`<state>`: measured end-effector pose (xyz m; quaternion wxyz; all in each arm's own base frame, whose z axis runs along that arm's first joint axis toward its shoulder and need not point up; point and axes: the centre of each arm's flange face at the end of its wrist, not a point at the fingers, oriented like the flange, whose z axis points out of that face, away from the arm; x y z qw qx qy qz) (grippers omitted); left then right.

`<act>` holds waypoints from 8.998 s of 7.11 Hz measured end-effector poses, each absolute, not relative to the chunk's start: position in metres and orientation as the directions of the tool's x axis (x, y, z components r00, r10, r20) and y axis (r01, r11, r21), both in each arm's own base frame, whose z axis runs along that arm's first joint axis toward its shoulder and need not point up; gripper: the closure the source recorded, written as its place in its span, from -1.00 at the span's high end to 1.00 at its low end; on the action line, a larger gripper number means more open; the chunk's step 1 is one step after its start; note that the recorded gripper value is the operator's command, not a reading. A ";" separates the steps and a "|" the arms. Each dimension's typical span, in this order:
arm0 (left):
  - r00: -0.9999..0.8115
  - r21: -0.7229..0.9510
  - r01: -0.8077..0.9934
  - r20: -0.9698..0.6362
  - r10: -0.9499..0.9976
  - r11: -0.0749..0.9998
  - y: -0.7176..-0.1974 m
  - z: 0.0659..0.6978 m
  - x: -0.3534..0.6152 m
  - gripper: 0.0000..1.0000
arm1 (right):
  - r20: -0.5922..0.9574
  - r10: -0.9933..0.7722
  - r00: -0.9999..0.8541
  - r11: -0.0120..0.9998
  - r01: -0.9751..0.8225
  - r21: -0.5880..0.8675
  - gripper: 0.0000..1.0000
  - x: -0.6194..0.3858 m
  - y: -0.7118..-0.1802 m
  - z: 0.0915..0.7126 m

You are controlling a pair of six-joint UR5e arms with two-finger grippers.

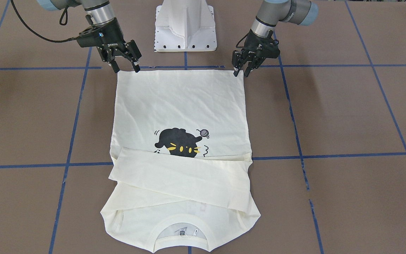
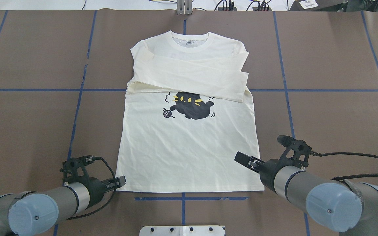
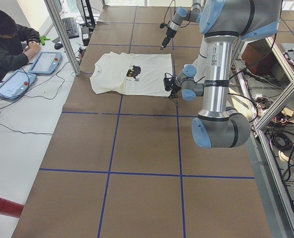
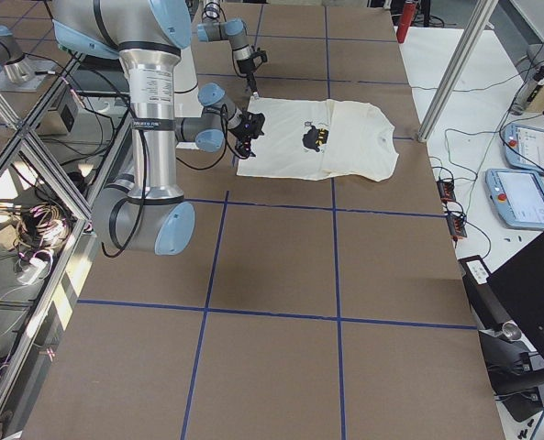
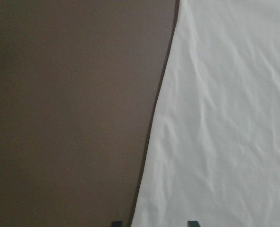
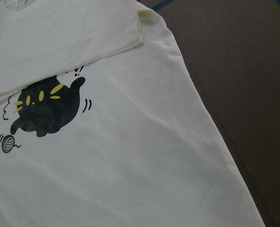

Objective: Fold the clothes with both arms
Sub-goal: 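Close both grippers on the hem corners nearest the robot, then lift the hem with both grippers and fold it toward the collar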

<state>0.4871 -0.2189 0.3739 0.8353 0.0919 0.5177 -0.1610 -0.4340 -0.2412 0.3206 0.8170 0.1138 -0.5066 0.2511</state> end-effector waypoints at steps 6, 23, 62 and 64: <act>0.408 -0.012 0.355 -0.897 -0.166 0.935 -0.216 0.370 0.490 -0.46 | 0.884 0.294 0.363 0.848 -0.525 -0.067 0.99 -0.435 -0.241 0.321; 0.470 0.043 0.303 -0.876 -0.110 0.952 -0.204 0.379 0.489 -0.80 | 0.884 0.291 0.366 0.851 -0.521 -0.065 0.99 -0.437 -0.237 0.322; 0.585 0.315 0.246 -0.802 0.119 0.917 -0.417 0.182 0.360 -1.00 | 0.781 0.421 0.461 0.820 -0.561 -0.111 -1.00 -0.320 -0.379 0.218; 0.633 0.347 0.258 -0.766 0.113 0.902 -0.476 0.186 0.363 -1.00 | 0.740 0.446 0.504 0.800 -0.596 -0.076 -1.00 -0.336 -0.446 0.219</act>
